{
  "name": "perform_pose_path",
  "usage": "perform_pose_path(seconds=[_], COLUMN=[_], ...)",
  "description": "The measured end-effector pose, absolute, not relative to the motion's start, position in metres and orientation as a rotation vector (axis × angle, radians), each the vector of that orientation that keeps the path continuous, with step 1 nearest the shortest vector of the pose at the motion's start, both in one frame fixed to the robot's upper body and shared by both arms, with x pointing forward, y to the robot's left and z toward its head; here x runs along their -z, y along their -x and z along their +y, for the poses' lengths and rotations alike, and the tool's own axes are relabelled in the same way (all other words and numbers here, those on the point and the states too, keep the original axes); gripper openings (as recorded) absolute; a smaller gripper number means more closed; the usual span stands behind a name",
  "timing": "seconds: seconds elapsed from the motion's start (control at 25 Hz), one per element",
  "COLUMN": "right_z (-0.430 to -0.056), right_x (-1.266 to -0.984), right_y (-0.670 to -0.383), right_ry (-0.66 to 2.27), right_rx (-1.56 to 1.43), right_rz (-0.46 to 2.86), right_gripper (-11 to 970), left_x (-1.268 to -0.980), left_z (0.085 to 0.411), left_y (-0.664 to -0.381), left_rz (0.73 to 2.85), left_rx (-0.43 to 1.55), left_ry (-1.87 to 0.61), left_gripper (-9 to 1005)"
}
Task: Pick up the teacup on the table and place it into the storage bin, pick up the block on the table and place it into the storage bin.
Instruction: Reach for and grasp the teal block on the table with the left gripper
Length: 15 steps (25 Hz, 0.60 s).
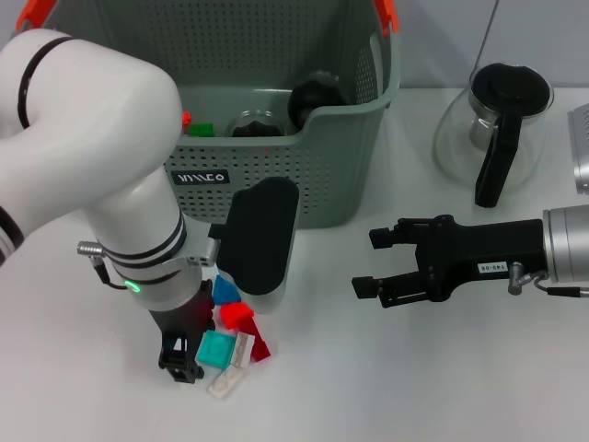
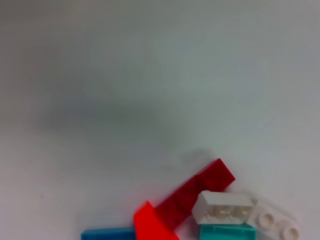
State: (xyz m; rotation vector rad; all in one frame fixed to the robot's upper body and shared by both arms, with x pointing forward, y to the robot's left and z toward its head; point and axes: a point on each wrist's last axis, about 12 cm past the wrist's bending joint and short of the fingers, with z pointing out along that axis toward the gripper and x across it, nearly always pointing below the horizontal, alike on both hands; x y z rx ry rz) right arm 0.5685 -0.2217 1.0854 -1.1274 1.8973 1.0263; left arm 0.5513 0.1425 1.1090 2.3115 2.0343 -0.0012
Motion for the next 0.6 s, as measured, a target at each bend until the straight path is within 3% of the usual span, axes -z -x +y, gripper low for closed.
perform_pose_path(seconds=[0.24,0.6], right_z=[-0.2221,-0.2231], right_x=[-1.0849,-1.0852], right_y=[-0.568,-0.5684], right_ry=[1.124,1.118], right_rx=[-1.027,-1.024], right_rz=[1.9,1.897], right_gripper=[925,925], left_x=[-1.111,-1.1109], left_z=[0.1399,0.1388], left_y=[-0.5523,-0.5524], left_rz=[2.022,2.018], left_rx=[0.005,0.004], left_ry=[-2.311,-2.314], left_gripper=[578,516])
